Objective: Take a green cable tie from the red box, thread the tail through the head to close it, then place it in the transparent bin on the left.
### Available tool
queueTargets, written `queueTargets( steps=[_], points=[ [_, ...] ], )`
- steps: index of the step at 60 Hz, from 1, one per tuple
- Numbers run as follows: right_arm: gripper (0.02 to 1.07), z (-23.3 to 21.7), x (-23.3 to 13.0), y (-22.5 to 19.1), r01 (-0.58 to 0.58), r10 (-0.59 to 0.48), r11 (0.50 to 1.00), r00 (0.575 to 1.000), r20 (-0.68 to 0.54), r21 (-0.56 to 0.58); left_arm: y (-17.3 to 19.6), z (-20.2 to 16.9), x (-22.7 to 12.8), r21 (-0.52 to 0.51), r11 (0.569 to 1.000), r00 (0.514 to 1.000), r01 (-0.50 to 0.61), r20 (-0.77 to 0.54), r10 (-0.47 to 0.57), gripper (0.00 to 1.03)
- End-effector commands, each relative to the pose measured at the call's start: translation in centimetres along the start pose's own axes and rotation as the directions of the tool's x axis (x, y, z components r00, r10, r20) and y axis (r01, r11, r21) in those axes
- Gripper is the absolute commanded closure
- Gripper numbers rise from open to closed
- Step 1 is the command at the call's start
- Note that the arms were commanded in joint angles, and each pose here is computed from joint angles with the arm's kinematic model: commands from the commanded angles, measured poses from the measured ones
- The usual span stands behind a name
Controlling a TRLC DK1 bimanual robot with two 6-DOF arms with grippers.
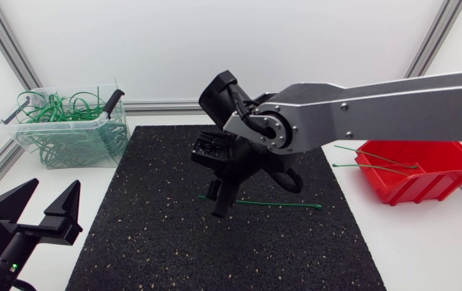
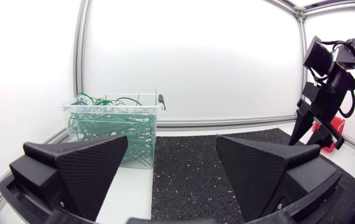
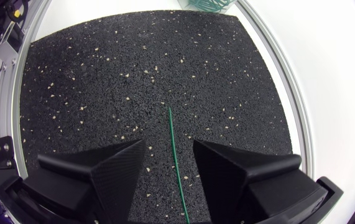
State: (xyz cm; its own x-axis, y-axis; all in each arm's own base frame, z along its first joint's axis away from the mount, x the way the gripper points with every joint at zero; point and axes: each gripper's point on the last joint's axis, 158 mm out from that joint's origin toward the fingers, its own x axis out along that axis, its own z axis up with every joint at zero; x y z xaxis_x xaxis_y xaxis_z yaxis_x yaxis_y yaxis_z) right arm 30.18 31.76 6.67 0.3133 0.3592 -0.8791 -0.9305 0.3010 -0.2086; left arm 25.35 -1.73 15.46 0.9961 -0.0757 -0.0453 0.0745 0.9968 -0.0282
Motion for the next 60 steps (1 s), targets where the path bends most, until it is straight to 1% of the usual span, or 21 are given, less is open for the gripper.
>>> queueTargets(
  steps=[1, 11, 18, 26, 30, 34, 42, 52, 60],
  points=[
    [0.32, 0.3, -0.9, 0.4, -0.005, 0.005, 1.000, 1.000, 0.031, 0.011, 0.0, -2.7, 0.2, -0.016, 1.000, 0.997, 0.000, -0.072, -0.001, 0.04],
    [0.32, -1.7, -2.9, -0.6, 0.022, -0.023, 1.000, 0.999, 0.046, 0.016, -0.1, -2.7, 0.2, -0.016, 1.000, 0.997, 0.003, -0.072, -0.004, 0.04],
    [0.32, -5.0, -3.8, -1.7, 0.041, -0.041, 0.999, 0.999, 0.022, 0.021, -0.1, -2.7, 0.2, -0.016, 1.000, 0.997, 0.004, -0.072, -0.005, 0.04],
    [0.32, -8.3, -5.0, -2.6, 0.022, -0.023, 0.999, 1.000, 0.016, 0.030, -0.3, -2.8, 0.2, -0.014, 1.000, 0.997, 0.010, -0.075, -0.011, 0.04],
    [0.32, -10.9, -5.8, -3.3, 0.013, -0.013, 0.999, 1.000, -0.002, 0.046, -0.5, -2.9, 0.2, -0.012, 1.000, 0.997, 0.019, -0.080, -0.020, 0.04],
    [0.32, -12.2, -6.3, -3.5, 0.008, -0.008, 0.999, 1.000, -0.007, 0.042, -0.6, -3.0, 0.2, -0.008, 1.000, 0.996, 0.023, -0.081, -0.023, 0.04],
    [0.33, -14.7, -6.3, -4.2, 0.003, -0.002, 0.999, 1.000, -0.028, 0.045, -0.7, -2.8, 0.2, -0.006, 1.000, 0.997, 0.024, -0.077, -0.025, 0.04],
    [0.33, -17.8, -5.2, -4.6, -0.039, 0.043, 0.998, 0.996, -0.073, 0.053, -0.8, -2.9, 0.2, 0.002, 1.000, 0.996, 0.027, -0.080, -0.026, 0.04],
    [0.34, -19.7, -4.1, -4.8, -0.076, 0.082, 0.995, 0.991, -0.102, 0.059, -1.3, -3.3, 0.2, 0.044, 0.998, 0.994, 0.050, -0.096, -0.046, 0.04]
  ],
)
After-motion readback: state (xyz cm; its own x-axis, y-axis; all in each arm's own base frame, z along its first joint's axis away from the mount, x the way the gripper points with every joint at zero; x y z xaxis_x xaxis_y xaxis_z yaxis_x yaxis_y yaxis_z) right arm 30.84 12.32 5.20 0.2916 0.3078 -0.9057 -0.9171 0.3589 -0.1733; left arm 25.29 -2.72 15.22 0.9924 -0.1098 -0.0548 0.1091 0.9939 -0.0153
